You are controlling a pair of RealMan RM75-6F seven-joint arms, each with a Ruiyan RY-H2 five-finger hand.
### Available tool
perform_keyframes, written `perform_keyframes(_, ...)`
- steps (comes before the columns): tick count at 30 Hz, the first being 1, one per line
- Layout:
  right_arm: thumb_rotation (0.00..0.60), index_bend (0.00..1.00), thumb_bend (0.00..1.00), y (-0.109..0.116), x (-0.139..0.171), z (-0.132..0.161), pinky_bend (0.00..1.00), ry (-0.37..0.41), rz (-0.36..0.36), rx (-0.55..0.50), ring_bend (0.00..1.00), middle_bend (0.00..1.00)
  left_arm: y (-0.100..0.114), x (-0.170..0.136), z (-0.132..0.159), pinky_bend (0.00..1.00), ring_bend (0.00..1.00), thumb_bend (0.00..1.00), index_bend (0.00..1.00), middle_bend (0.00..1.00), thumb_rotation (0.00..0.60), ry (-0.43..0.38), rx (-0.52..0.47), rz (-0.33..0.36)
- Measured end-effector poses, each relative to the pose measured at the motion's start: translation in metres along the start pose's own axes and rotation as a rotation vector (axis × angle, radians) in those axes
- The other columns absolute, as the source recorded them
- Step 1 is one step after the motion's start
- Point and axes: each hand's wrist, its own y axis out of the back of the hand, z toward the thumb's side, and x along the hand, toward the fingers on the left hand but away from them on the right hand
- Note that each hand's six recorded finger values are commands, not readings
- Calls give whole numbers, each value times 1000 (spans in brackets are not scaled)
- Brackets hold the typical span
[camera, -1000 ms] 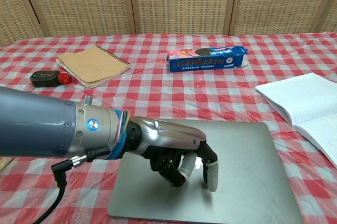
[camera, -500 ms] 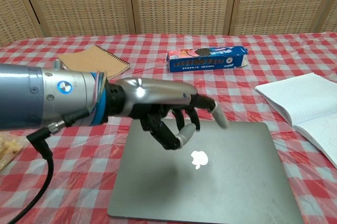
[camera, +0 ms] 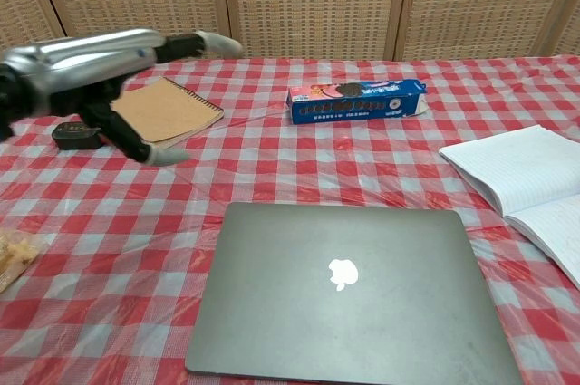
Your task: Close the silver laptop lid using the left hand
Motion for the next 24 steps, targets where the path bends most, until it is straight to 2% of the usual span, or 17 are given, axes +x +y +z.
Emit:
perform_keyframes(4, 600, 0, 720, 0, 0, 2, 0, 13, -5, -4, 0, 0, 5, -37, -39, 0, 0, 130, 0, 0, 600, 134, 158, 99)
perform_keyframes(7, 600, 0, 690, -1, 2, 5, 0, 30, -6, -1, 0, 0, 3, -66, -64, 0, 0, 113, 0, 0, 600, 227, 218, 139)
perform_keyframes(16, 600, 0, 623, -9, 10, 19, 0, 105, 28, 46, 0, 0, -14, -145, -112, 0, 0, 112, 0, 0, 595, 433, 240, 174)
perform_keyframes(24, 600, 0, 627, -20, 14, 34, 0, 164, 62, 62, 0, 0, -20, -200, -137, 0, 0, 114, 0, 0, 600, 534, 258, 174)
